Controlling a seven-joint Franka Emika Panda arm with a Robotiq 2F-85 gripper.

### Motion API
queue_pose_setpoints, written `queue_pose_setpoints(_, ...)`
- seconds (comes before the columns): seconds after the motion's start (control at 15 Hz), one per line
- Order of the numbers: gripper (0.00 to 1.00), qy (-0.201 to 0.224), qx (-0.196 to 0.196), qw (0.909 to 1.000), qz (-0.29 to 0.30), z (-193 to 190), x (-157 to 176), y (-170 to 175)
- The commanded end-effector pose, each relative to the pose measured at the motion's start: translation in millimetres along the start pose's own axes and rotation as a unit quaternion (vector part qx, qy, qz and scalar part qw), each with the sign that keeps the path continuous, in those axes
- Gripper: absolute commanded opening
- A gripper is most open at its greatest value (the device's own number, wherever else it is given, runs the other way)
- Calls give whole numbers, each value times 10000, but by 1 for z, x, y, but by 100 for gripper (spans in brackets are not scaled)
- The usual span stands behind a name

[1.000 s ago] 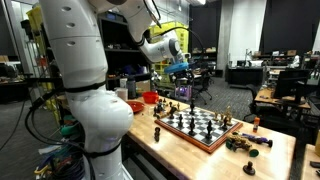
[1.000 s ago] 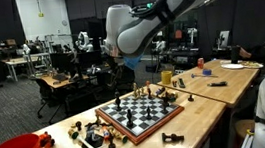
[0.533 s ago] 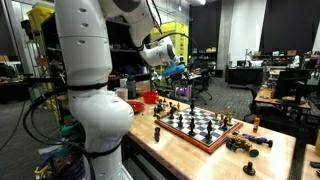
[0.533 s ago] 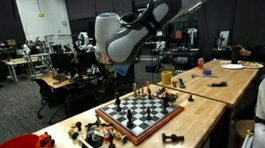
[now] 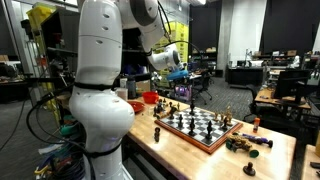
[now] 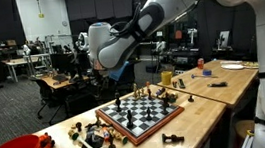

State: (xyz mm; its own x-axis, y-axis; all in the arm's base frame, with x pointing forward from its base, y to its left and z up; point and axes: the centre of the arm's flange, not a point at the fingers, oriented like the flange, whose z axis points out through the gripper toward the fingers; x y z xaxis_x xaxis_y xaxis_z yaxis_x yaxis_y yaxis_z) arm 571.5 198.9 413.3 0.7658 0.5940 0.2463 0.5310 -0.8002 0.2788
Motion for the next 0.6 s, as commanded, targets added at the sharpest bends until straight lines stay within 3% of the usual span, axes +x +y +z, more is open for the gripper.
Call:
queue_pose_setpoints(0.0, 100, -10, 4, 10000, 2, 1, 0, 0)
queue_pose_setpoints(0.53, 100, 34, 41, 10000, -7, 4, -1, 0)
